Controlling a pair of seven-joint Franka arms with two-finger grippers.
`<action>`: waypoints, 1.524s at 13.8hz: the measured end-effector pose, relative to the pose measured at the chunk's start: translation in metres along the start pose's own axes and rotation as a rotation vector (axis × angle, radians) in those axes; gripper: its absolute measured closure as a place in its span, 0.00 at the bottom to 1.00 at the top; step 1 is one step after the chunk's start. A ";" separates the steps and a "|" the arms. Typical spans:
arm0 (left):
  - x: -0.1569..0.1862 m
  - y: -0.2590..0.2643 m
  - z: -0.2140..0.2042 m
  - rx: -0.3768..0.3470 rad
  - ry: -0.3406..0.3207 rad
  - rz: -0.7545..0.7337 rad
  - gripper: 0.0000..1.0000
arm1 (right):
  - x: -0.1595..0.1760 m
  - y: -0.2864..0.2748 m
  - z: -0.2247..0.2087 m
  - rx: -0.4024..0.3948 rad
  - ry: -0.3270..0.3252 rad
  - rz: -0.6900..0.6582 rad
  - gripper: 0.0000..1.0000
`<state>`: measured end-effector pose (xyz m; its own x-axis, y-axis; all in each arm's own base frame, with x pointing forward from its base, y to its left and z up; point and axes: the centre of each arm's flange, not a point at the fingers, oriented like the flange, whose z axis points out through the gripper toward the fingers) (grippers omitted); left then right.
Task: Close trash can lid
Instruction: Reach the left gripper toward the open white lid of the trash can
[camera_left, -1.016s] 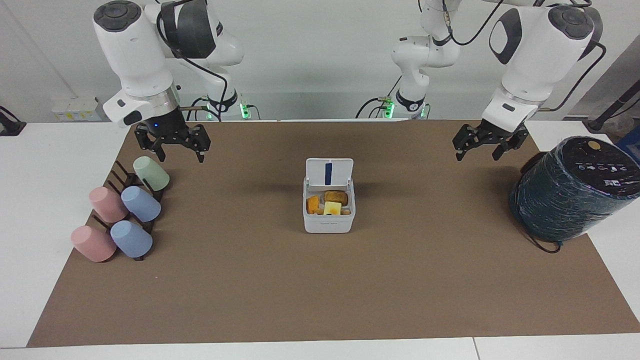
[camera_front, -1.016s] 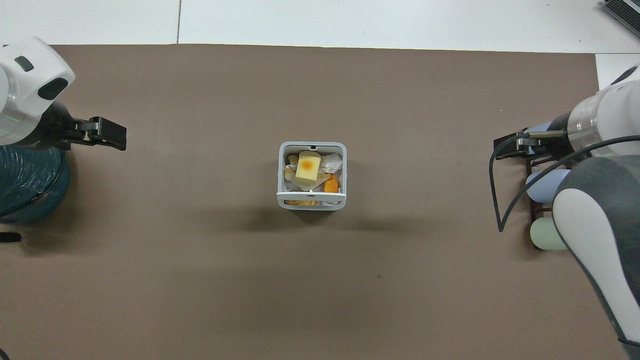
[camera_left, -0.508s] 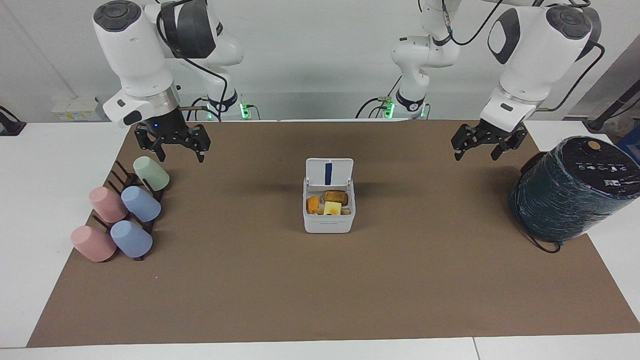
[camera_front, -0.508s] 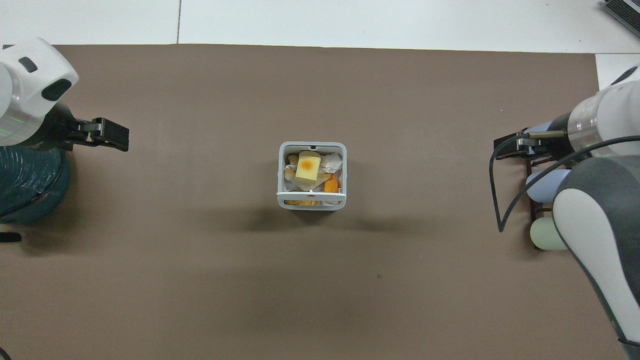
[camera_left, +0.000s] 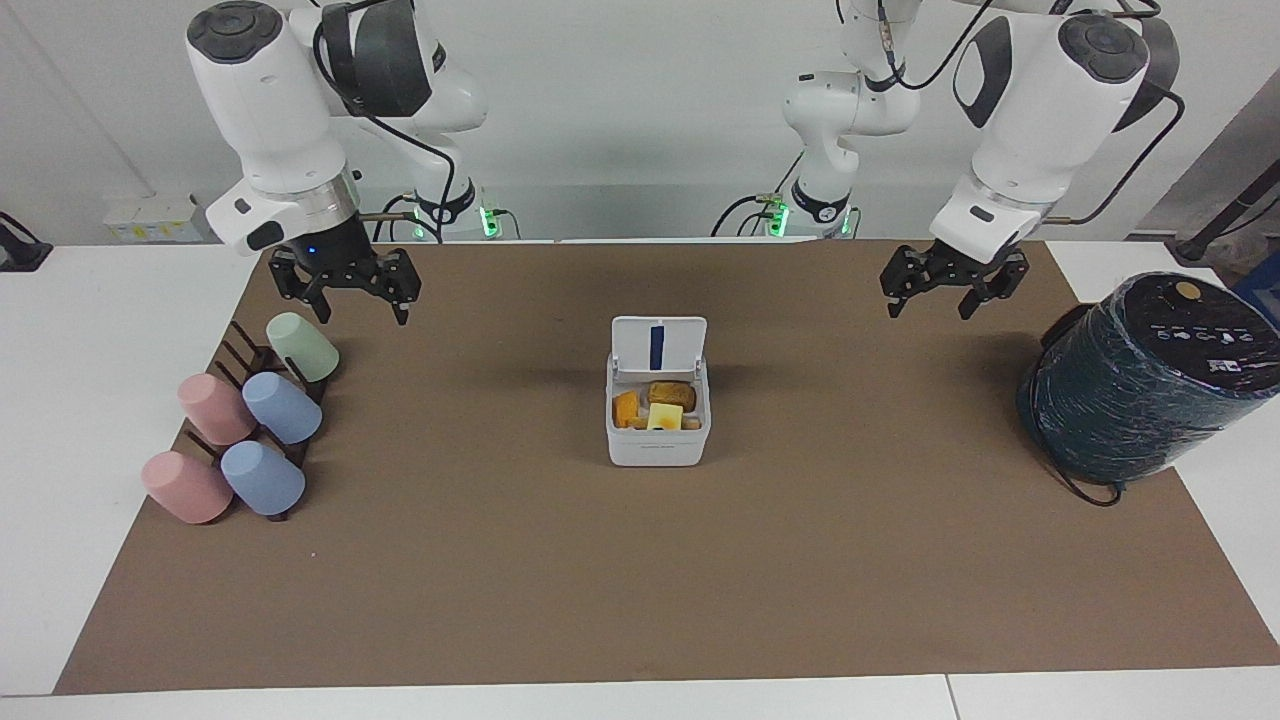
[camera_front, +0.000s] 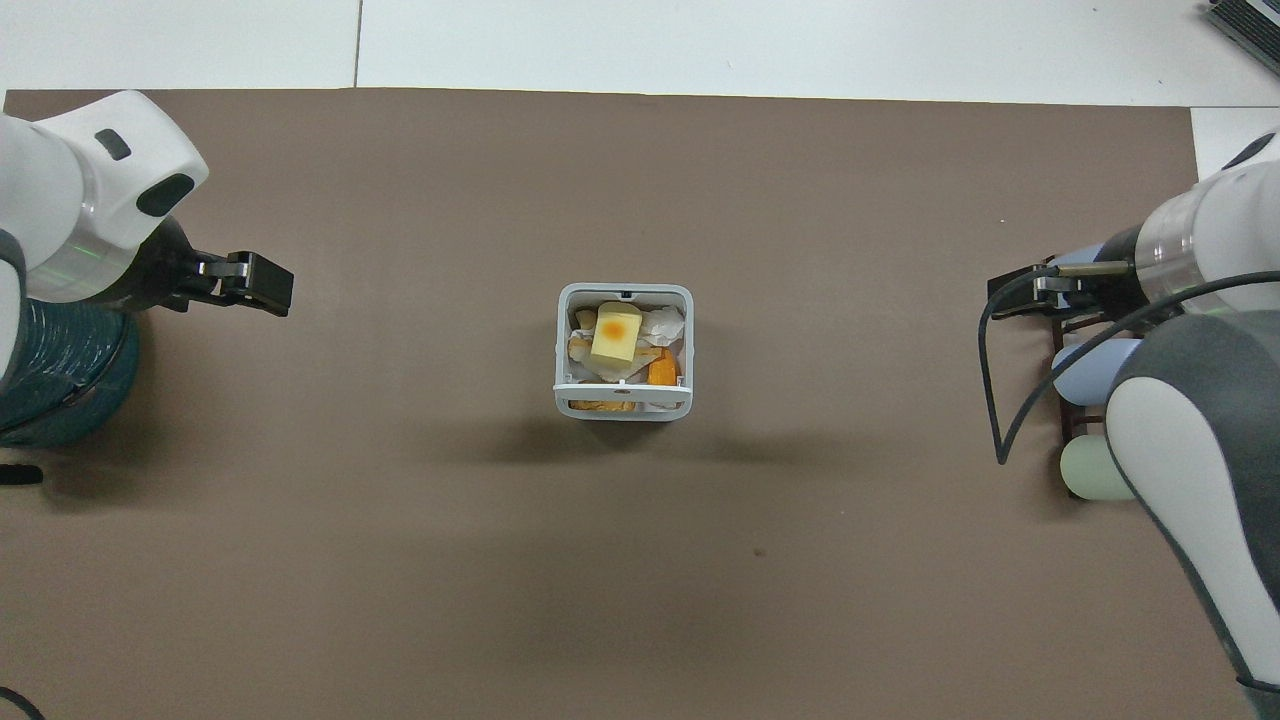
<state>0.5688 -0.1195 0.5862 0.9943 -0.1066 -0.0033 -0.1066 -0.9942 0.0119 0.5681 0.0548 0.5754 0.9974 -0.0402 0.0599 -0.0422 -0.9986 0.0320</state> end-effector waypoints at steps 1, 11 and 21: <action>-0.003 0.008 0.002 0.001 -0.005 -0.007 0.33 | 0.000 0.000 0.000 0.000 0.000 0.000 0.00; -0.044 0.105 0.033 0.000 0.005 -0.010 0.99 | 0.000 0.000 0.000 0.000 0.000 0.000 0.00; -0.097 0.206 0.065 -0.083 0.092 0.025 0.99 | 0.000 0.000 0.000 0.000 0.000 0.000 0.00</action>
<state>0.4506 -0.3150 0.5236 0.9879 -0.1265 0.0897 -0.1348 -0.9865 0.0932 0.5681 0.0547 0.5754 0.9974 -0.0403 0.0599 -0.0423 -0.9986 0.0320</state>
